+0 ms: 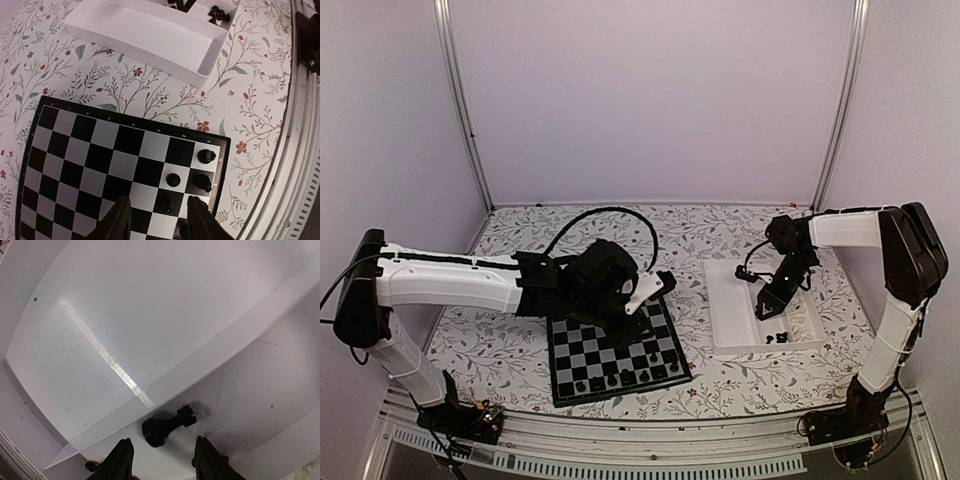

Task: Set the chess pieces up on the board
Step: Pick up the chess piece from the storage box.

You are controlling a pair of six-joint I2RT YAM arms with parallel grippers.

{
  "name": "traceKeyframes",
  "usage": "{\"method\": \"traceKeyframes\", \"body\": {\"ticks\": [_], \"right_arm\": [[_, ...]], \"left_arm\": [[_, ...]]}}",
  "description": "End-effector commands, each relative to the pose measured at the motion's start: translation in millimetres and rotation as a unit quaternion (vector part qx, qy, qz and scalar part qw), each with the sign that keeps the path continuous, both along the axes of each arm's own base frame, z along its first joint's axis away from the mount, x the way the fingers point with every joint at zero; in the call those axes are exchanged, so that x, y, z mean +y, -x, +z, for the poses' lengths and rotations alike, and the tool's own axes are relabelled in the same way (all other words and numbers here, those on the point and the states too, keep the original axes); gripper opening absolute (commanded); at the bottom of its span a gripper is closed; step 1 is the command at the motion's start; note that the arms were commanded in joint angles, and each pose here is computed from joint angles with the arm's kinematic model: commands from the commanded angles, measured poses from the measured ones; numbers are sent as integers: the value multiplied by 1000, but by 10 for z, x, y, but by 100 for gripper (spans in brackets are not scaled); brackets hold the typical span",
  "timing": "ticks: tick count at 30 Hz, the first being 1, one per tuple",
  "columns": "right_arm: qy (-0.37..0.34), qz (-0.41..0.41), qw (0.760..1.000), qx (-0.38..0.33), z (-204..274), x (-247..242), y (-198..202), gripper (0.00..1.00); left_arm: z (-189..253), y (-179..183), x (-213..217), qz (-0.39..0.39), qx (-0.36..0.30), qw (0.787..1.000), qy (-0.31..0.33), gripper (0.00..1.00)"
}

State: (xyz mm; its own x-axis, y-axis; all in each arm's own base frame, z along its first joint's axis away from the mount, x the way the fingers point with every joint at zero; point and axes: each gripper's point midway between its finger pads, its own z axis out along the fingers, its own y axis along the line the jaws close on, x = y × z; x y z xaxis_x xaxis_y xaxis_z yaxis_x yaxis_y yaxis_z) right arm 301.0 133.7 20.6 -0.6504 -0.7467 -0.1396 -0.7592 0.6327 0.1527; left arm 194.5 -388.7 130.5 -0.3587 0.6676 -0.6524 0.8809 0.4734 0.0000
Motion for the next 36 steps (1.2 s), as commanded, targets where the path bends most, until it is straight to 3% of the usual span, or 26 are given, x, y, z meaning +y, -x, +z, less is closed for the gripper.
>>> {"method": "traceKeyframes", "body": {"ticks": [1,9,12,15,24,36], "right_arm": [[-31,-17,999,23,8,119,-15,45],[-43,-36,998,16,-69,229,-204,44],[-32,-40,999,16,-126,208,-258,39],[-5,-38,999,9,-183,104,-271,34],[48,-57,996,-43,-55,-358,-444,31],[1,20,997,-71,137,-219,-414,27]], "left_arm": [[9,-9,-21,0,4,1000,10,41],[-32,-10,-26,2,8,1000,8,41],[-50,5,-58,-4,15,1000,8,41],[-43,14,-71,-6,17,1000,9,41],[-82,16,-62,-11,15,1000,2,41],[10,-13,-115,0,14,999,30,41]]}}
